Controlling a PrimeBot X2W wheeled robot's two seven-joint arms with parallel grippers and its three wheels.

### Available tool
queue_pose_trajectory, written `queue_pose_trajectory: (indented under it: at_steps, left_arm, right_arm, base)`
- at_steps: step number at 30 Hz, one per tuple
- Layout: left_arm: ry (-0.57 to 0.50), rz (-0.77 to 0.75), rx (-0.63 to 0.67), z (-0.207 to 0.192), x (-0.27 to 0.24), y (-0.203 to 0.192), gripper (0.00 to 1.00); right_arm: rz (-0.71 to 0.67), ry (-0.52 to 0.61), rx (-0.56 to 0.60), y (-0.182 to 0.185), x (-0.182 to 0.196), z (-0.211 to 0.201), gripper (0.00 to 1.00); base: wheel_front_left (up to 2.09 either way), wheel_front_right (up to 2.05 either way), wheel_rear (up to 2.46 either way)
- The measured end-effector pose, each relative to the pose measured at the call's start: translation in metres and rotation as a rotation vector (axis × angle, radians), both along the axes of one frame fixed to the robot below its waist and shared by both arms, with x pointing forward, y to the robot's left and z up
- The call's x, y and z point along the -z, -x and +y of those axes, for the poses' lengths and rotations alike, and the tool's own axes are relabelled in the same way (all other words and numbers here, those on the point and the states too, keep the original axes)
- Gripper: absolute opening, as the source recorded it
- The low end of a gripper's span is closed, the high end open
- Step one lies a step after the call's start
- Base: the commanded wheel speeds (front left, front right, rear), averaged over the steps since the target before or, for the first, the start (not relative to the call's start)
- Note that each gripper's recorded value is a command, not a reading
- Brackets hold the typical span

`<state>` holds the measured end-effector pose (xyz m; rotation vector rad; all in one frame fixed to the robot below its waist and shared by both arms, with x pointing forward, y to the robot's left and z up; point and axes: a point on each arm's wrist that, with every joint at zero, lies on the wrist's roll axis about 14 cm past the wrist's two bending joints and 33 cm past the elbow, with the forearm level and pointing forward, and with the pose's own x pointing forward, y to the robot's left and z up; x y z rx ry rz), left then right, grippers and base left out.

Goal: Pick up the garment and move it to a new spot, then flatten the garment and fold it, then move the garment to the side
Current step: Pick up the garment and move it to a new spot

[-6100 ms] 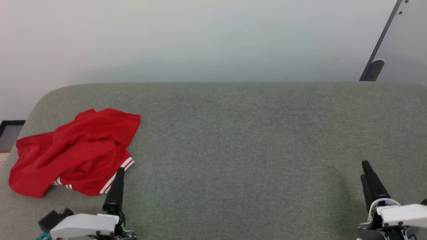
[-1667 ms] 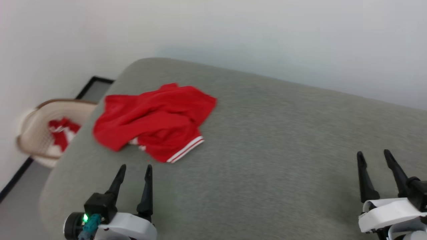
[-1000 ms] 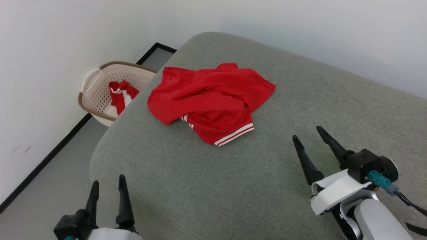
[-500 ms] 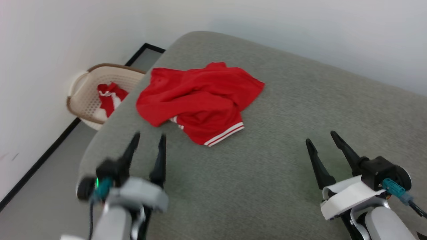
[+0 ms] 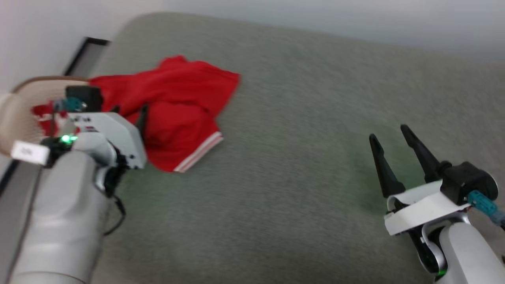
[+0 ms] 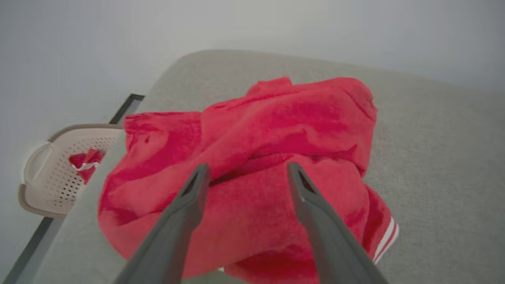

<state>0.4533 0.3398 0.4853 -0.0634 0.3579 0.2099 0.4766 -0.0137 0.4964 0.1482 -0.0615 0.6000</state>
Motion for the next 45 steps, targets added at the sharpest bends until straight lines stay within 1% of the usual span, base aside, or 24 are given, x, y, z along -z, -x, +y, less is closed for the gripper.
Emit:
queue_pose_trajectory:
  at_steps: [2,4,6,10,16,17,18,19,22,24,26,29,32,34,37,39,45]
  left_arm:
    - [0.022,0.099,0.020,-0.003,0.019,-0.010,1.00]
    - [0.058,0.165,0.027,-0.007,0.034,-0.019,1.00]
    - [0.084,0.262,0.033,-0.010,0.056,-0.022,1.00]
    - [0.142,0.432,0.040,-0.019,0.097,-0.021,1.00]
    - [0.184,0.508,0.055,-0.031,0.124,-0.038,1.00]
    - [0.196,0.528,0.059,-0.035,0.128,-0.039,0.44]
    - [0.195,0.537,0.067,-0.037,0.130,-0.040,0.17]
    - [0.198,0.531,0.072,-0.038,0.130,-0.043,0.00]
    - [0.176,0.462,0.108,-0.048,0.123,-0.052,0.00]
    - [0.196,0.397,0.113,-0.052,0.114,-0.056,0.00]
    - [0.231,0.326,0.145,-0.068,0.100,-0.062,0.00]
    - [0.291,0.210,0.222,-0.102,0.071,-0.072,0.00]
    - [0.323,0.085,0.255,-0.107,0.027,-0.078,0.00]
    - [0.369,0.025,0.299,-0.121,0.001,-0.079,0.00]
    - [0.459,-0.045,0.425,-0.166,-0.038,-0.078,0.00]
    - [0.496,-0.067,0.514,-0.192,-0.059,-0.075,0.00]
    - [0.584,-0.049,0.800,-0.287,-0.089,-0.053,0.00]
  right_arm:
    - [0.009,-0.006,0.034,-0.004,0.004,-0.012,1.00]
    - [0.026,-0.009,0.068,-0.006,0.011,-0.025,1.00]
    - [0.047,-0.006,0.095,-0.006,0.019,-0.036,1.00]
    - [0.055,-0.001,0.149,-0.010,0.025,-0.057,1.00]
    - [0.088,0.023,0.220,-0.011,0.040,-0.087,1.00]
    - [0.095,0.027,0.230,-0.010,0.042,-0.091,1.00]
    - [0.102,0.029,0.239,-0.009,0.045,-0.095,1.00]
    - [0.106,0.031,0.247,-0.008,0.046,-0.098,1.00]
    - [0.106,0.026,0.260,-0.004,0.043,-0.100,1.00]
    - [0.105,0.020,0.266,0.000,0.040,-0.101,1.00]
    - [0.100,0.013,0.276,0.004,0.035,-0.103,1.00]
    - [0.083,-0.006,0.306,0.010,0.024,-0.110,1.00]
    - [0.058,-0.034,0.336,0.016,0.010,-0.115,1.00]
    - [0.041,-0.050,0.361,0.020,0.001,-0.121,1.00]
    - [0.028,-0.071,0.408,0.027,-0.007,-0.135,1.00]
    - [0.023,-0.084,0.436,0.031,-0.011,-0.143,1.00]
    - [0.016,-0.126,0.523,0.042,-0.017,-0.166,1.00]
  base:
    - [0.00,0.00,0.00]
    - [0.00,0.00,0.00]
    - [0.00,0.00,0.00]
    - [0.00,0.00,0.00]
    - [0.00,0.00,0.00]
    - [0.00,0.00,0.00]
    - [0.00,0.00,0.00]
    - [0.00,0.00,0.00]
    - [0.00,0.00,0.00]
    - [0.00,0.00,0.00]
    - [0.00,0.00,0.00]
    - [0.00,0.00,0.00]
    - [0.00,0.00,0.00]
    - [0.00,0.00,0.00]
    - [0.00,0.00,0.00]
    - [0.00,0.00,0.00]
    - [0.00,0.00,0.00]
